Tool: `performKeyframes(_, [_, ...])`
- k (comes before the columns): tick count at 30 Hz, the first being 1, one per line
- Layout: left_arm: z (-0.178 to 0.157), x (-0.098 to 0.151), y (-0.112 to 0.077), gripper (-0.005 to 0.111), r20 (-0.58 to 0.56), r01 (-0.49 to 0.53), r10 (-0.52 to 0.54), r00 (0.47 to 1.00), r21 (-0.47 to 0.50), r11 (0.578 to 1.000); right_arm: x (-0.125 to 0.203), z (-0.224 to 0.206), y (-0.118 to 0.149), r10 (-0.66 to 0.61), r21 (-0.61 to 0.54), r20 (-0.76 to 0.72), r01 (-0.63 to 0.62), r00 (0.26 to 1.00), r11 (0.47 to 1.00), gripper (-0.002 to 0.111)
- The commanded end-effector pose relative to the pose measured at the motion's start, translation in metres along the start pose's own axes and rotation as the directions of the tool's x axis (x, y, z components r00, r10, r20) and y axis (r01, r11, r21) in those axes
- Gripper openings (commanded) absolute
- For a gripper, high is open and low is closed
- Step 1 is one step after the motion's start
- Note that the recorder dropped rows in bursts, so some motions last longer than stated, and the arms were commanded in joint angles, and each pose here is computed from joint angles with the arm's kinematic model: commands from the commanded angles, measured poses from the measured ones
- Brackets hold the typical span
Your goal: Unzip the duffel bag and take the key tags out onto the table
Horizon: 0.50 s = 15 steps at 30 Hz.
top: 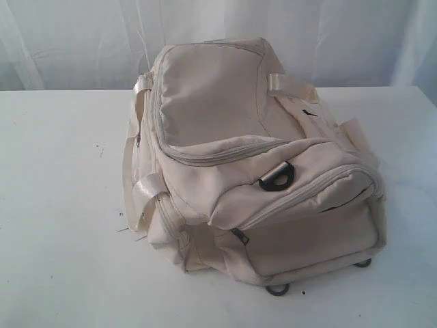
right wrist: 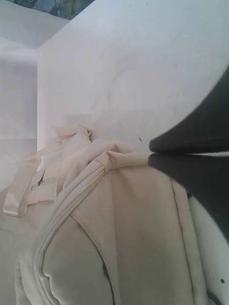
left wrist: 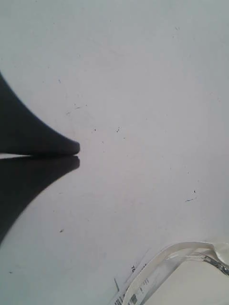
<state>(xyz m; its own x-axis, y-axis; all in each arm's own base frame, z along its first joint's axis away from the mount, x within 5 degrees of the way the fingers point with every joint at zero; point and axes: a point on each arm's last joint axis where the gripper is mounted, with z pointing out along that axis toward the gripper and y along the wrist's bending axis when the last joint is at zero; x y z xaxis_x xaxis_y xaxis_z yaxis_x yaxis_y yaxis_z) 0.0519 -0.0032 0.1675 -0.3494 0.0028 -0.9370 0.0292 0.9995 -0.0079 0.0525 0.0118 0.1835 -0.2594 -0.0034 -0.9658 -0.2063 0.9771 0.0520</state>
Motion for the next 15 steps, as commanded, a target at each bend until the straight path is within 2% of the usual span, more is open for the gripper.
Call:
performKeyframes(1, [0.0001, 0.0009, -0.0006, 0.000, -0.002, 0.009, -0.009, 1.000, 0.007, 1.000, 0.0012, 0.0000, -0.0003, -0.005, 0.003, 0.002, 0.005, 1.000, 1.000, 0.000])
performKeyframes(15, [0.0001, 0.0009, -0.0006, 0.000, -0.002, 0.009, -0.009, 1.000, 0.007, 1.000, -0.0003, 0.0000, -0.0002, -0.005, 0.003, 0.018, 0.005, 1.000, 1.000, 0.000])
